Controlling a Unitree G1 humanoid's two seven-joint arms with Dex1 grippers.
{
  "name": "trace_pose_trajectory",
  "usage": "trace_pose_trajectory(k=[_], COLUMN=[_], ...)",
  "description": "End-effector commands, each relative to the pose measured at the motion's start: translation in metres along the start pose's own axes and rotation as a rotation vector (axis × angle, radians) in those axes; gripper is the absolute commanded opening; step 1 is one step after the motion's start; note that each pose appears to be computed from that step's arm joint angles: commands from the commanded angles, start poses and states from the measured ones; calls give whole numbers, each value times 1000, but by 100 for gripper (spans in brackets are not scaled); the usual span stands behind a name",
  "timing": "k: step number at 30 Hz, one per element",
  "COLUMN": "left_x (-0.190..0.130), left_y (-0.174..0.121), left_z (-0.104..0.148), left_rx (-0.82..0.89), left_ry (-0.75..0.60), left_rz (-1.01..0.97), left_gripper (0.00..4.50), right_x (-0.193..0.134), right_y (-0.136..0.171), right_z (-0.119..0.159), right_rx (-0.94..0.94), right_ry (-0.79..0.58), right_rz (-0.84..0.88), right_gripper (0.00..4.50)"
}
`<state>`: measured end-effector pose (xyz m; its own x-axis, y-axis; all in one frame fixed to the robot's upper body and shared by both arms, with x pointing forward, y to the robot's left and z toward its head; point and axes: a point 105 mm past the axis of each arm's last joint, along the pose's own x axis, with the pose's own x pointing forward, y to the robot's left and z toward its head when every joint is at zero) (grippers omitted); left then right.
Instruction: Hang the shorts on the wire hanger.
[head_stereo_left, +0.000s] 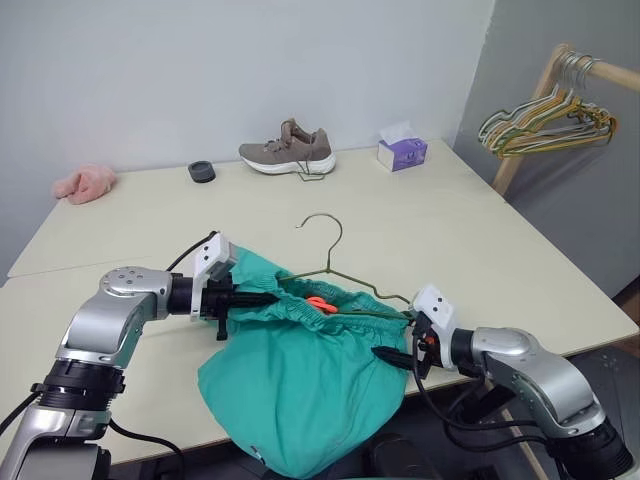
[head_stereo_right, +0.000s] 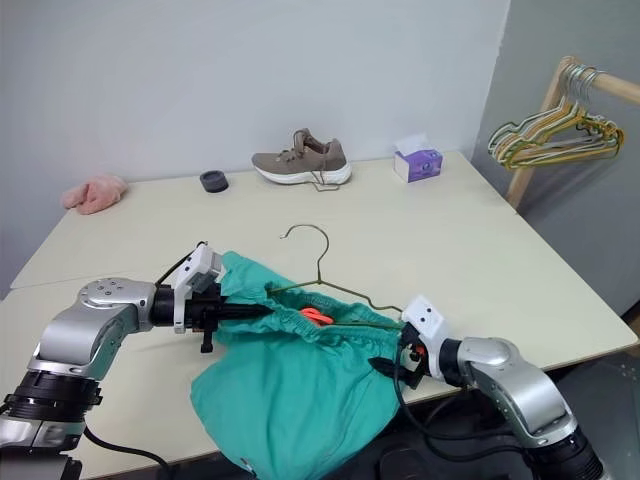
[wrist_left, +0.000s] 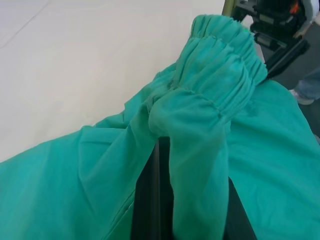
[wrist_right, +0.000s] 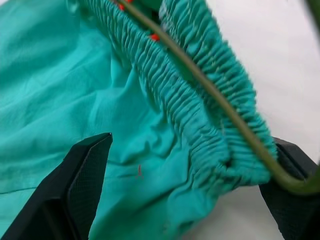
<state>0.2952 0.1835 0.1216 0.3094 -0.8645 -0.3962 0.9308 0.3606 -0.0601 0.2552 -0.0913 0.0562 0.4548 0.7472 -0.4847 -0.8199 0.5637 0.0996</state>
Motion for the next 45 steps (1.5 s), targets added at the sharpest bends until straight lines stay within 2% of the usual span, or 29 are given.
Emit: trace_pose_trajectory(k=[1,7,12,20,26,36,45], left_x=[-4,-8,-14,-33,-45,-59,-64], left_y=[-1,-1,1,-6,6,20,41], left_z=[15,13,13,13,11,-3,-8], left_rx=[36,29,22,1,59,165,294], left_ry=[-51,-52,-56,5,71,203,271], left_rz=[12,27,39,-28,11,54,158], left_gripper=[0,0,0,0,0,0,0], right_x=[11,13,-1,-31,-39,-49,-60], right_y=[-1,-12,-28,-45,-44,-39,-19], right_z=[2,3,4,10,13,12,15], right_rx=[33,54,27,17,-3,-36,-163], right_ry=[-21,-48,-62,-68,-54,-17,52], right_rz=[-24,-105,-179,-162,-117,-81,6], right_gripper=[387,173,2,2,2,2,2])
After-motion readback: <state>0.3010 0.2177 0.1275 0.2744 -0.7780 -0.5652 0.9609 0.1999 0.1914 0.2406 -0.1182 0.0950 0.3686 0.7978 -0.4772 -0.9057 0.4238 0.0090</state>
